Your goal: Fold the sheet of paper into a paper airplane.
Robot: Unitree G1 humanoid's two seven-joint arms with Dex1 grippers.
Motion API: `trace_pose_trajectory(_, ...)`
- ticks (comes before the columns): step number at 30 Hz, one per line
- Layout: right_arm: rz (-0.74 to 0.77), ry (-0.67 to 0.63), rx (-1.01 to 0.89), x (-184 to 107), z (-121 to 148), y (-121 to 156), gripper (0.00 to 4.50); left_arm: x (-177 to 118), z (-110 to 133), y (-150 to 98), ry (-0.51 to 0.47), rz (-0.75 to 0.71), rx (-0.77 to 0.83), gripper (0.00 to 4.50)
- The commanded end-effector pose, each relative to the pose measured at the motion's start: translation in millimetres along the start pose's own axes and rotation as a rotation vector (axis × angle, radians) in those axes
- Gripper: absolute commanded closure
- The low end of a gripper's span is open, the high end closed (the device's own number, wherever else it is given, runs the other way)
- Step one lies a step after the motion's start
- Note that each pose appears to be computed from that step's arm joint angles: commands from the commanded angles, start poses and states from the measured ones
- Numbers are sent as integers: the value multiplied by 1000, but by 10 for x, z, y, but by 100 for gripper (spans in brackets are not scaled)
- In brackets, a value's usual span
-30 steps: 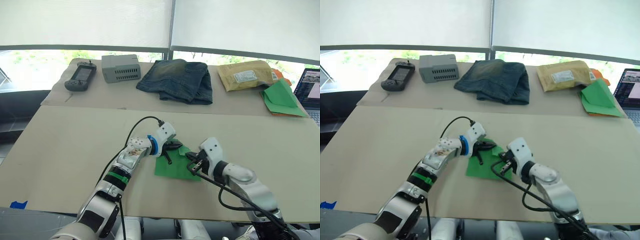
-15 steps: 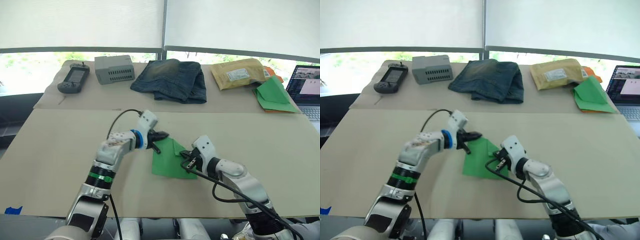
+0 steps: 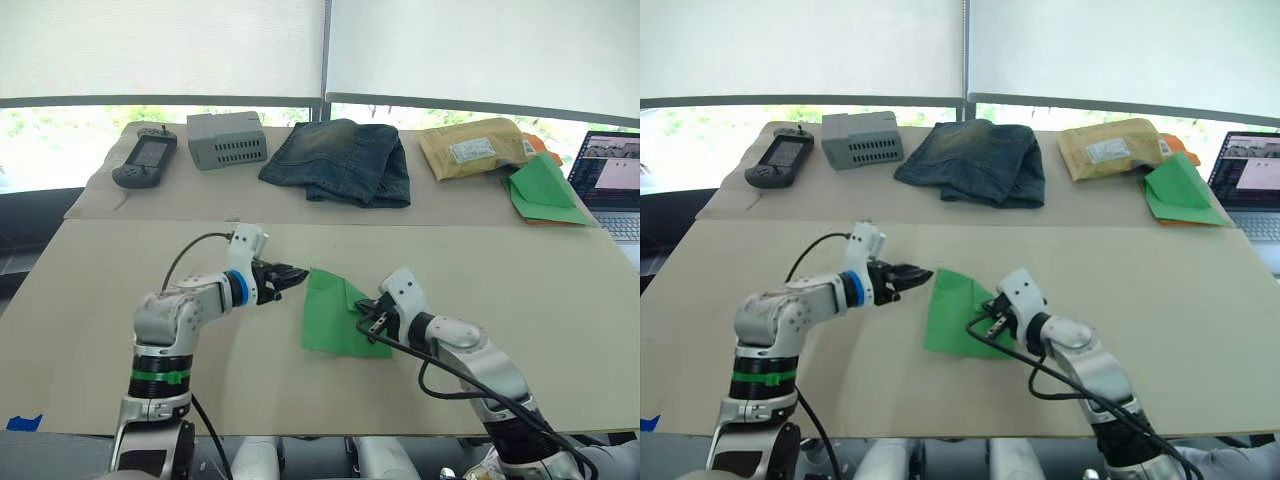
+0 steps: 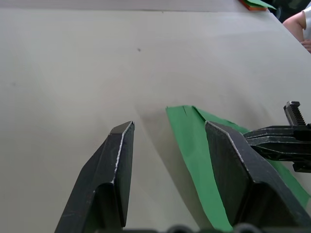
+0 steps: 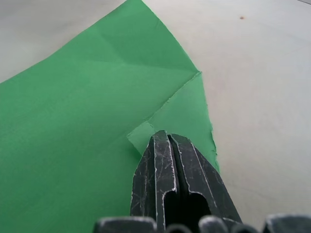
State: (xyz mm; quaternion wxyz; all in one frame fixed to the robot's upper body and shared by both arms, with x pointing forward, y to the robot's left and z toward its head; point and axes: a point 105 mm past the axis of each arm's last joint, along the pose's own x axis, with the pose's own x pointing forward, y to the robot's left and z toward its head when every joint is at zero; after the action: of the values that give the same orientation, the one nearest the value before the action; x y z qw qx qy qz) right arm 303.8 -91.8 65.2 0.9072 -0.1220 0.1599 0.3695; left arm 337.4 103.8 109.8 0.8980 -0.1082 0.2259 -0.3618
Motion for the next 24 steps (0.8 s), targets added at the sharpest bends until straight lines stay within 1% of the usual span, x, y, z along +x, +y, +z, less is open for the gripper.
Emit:
trace_pose_trajectory(1, 28, 93, 23, 51, -247, 85, 450, 64, 31, -91, -21, -25, -12, 202)
trace_pose_trajectory(4, 21, 93, 23, 36, -251, 72, 450, 95, 11, -122, -23, -34, -22, 282)
trace_pose_trajectory(9, 14, 95, 24, 26, -256, 62, 450, 122, -4, -160, -20, -48, -19, 447)
trace_pose_trajectory(16, 7, 97, 24, 14, -265, 65, 450, 177, -31, -235, -10, -64, 70, 447)
trace_pose_trajectory(19, 4, 99, 22, 9, -268, 65, 450, 206, -43, -282, -4, -72, 183, 447)
trace_pose_trajectory(21, 3, 101, 20, 4, -271, 65, 450, 221, -42, -318, -8, -85, 211, 447)
trace_pose_trajectory(24, 0, 102, 19, -2, -273, 63, 450, 235, -91, -413, 15, -124, 281, 447)
